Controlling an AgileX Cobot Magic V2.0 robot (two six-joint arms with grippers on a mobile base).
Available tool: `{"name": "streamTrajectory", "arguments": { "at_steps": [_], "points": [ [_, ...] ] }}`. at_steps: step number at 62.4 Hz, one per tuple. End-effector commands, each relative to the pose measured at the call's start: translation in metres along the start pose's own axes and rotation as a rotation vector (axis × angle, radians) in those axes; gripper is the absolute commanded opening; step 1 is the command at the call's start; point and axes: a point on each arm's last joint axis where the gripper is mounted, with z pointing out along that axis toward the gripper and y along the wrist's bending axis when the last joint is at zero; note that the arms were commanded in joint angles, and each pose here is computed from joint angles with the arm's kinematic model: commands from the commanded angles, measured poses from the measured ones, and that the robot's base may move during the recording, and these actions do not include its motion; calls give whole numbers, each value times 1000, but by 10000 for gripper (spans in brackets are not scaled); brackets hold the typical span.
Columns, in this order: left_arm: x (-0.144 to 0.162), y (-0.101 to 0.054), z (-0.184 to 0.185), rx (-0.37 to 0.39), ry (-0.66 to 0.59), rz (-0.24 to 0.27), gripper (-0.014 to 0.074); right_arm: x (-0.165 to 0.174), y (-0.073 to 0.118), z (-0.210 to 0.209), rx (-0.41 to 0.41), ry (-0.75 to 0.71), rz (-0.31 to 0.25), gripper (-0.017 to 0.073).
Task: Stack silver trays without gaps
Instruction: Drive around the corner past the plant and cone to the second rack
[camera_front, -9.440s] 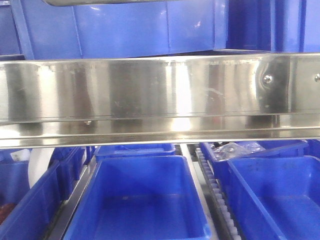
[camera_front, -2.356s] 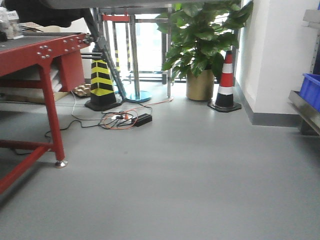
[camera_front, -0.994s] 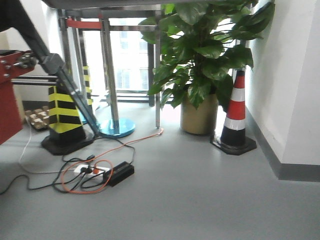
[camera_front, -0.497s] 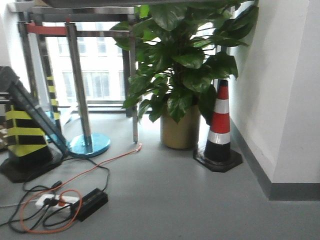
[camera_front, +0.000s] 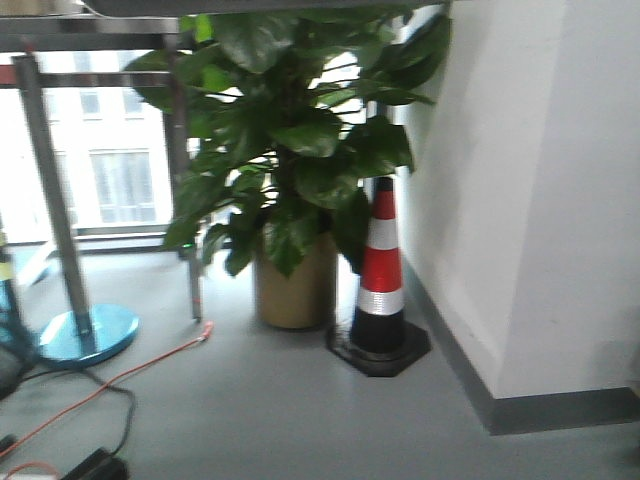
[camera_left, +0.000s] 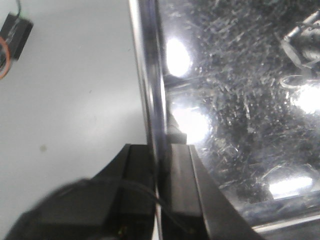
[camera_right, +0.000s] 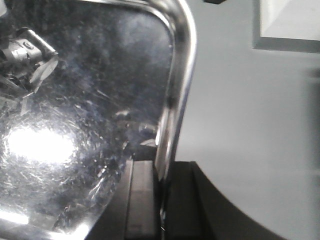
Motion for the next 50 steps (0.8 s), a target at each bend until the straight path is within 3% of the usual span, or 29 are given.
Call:
{"name": "streamTrajectory", "arguments": {
  "at_steps": [1,50],
  "points": [
    [-3,0,-21,24,-82,17,-48,-12,-4,-24,-24,-143,-13,55],
    [-3,0,-21,22,-83,18,-48,-12,-4,-24,-24,-143,-13,55]
  ]
}}
